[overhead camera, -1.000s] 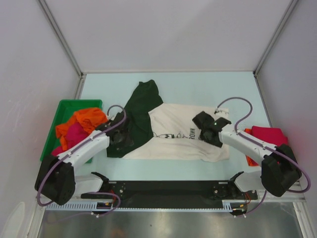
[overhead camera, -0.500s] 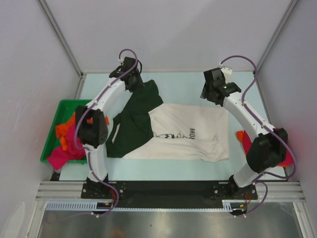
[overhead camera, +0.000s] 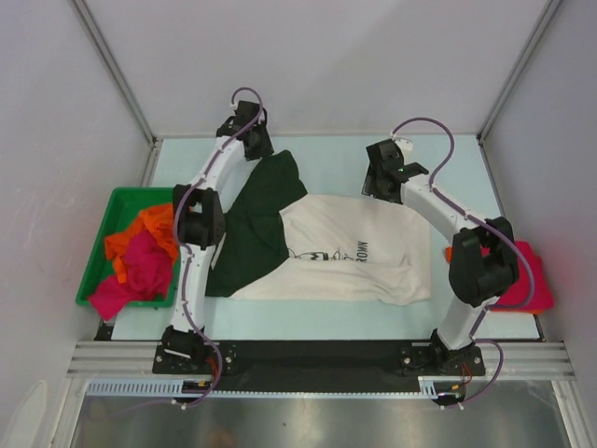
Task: Fold and stack the t-shirts
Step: Grap the side of the flattened tshirt furthest away from the robot with both arms
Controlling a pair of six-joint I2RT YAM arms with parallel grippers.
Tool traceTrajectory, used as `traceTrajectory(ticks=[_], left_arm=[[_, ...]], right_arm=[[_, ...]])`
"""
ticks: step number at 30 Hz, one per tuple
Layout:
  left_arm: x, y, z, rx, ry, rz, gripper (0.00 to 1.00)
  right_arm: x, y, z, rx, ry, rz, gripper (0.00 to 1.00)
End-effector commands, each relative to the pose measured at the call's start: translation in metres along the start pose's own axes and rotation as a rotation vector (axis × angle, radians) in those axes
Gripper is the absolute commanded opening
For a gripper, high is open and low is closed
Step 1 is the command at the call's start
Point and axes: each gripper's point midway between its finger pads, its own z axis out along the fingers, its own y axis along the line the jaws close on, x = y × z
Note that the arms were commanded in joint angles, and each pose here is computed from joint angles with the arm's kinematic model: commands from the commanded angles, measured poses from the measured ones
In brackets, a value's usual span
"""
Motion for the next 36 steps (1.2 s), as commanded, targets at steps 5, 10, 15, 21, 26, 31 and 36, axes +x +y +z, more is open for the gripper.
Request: traceTrajectory(ticks=[5, 10, 15, 21, 26, 31, 36], left_arm=[[-0.016, 0.037, 0.031, -0.006, -0.014, -0.121, 0.51], [-0.005, 0.04, 0.043, 0.01, 0.023, -0.139, 0.51], [-0.001, 0.037, 0.048, 0.029, 0.033, -0.141, 0.48], [-0.013, 0.028, 0.04, 0.067, 0.003, -0.144, 0.48], [-0.051, 0.011, 0.018, 0.119, -0.107, -0.151, 0.53], [-0.041, 0.007, 0.026, 0.154, -0.075, -0.165, 0.54], [-0.017, 0.004, 0.042, 0.163, -0.017, -0.154, 0.52]], right_arm=[[0.005, 0.019, 0.025, -0.026, 0.006, -0.026, 0.65], [0.007, 0.027, 0.029, -0.033, 0.018, -0.042, 0.65], [0.013, 0.029, 0.035, -0.036, 0.037, -0.044, 0.64], [0.021, 0.028, 0.041, -0.038, 0.061, -0.034, 0.64], [0.026, 0.029, 0.043, -0.04, 0.07, -0.039, 0.63], [0.024, 0.028, 0.044, -0.04, 0.066, -0.031, 0.63], [0.027, 0.028, 0.047, -0.036, 0.076, -0.028, 0.63]])
